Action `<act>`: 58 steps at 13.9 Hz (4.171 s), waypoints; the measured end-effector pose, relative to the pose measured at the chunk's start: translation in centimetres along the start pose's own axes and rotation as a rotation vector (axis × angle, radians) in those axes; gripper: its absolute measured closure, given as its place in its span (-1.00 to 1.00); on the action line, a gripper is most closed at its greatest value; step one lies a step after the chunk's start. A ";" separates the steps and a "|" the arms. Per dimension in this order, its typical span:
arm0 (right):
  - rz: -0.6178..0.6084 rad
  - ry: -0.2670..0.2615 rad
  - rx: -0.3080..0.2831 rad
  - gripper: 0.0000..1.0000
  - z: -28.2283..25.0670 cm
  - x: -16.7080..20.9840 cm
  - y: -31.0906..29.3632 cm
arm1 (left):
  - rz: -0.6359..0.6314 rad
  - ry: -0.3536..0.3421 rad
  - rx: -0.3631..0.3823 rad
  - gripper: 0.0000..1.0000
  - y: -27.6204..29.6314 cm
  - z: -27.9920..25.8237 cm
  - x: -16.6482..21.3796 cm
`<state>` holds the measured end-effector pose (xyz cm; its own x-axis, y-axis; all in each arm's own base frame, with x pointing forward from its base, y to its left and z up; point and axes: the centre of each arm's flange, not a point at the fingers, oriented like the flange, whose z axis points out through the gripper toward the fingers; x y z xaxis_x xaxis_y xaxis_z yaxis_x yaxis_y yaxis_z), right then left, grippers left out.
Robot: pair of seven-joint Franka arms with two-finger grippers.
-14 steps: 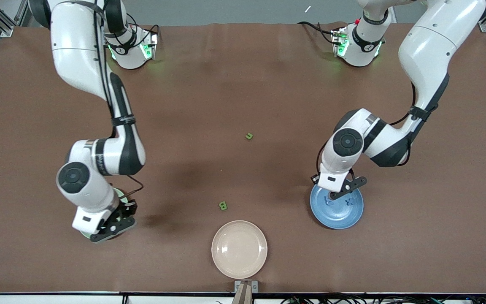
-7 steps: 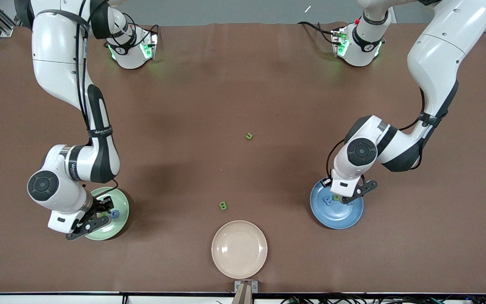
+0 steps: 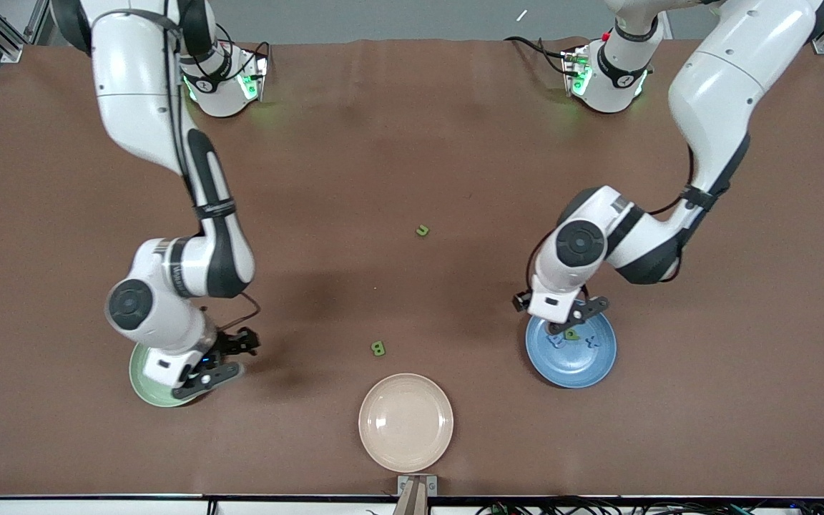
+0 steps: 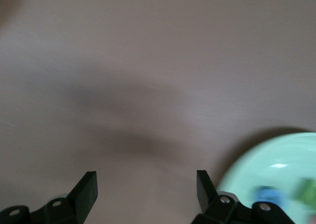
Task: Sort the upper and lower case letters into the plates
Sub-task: 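Grasp the green n with the left gripper while the right gripper grasps B, then drop the green n in the blue plate while the right gripper drops B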
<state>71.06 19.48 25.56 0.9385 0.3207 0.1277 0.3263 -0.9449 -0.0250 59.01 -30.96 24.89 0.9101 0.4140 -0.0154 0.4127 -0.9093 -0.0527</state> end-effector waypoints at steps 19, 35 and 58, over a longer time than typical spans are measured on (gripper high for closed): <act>0.203 0.301 0.019 -0.76 7.4 -0.8 -23.5 | -0.094 -0.081 -0.037 -0.34 12.3 6.7 -22.6; 0.148 0.381 -0.009 -0.14 9.9 -1.0 -23.8 | -0.198 -0.090 -0.039 0.33 12.2 7.3 -23.7; 0.075 -0.072 -0.017 0.49 -3.3 -2.5 13.1 | 0.005 0.187 0.002 0.47 -2.1 -1.6 6.1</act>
<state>72.61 6.03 28.14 0.9661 0.2525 0.0546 0.2536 -0.9672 -0.0146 63.75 -26.63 26.53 0.9029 0.3945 0.1707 0.4085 -0.9111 -0.0551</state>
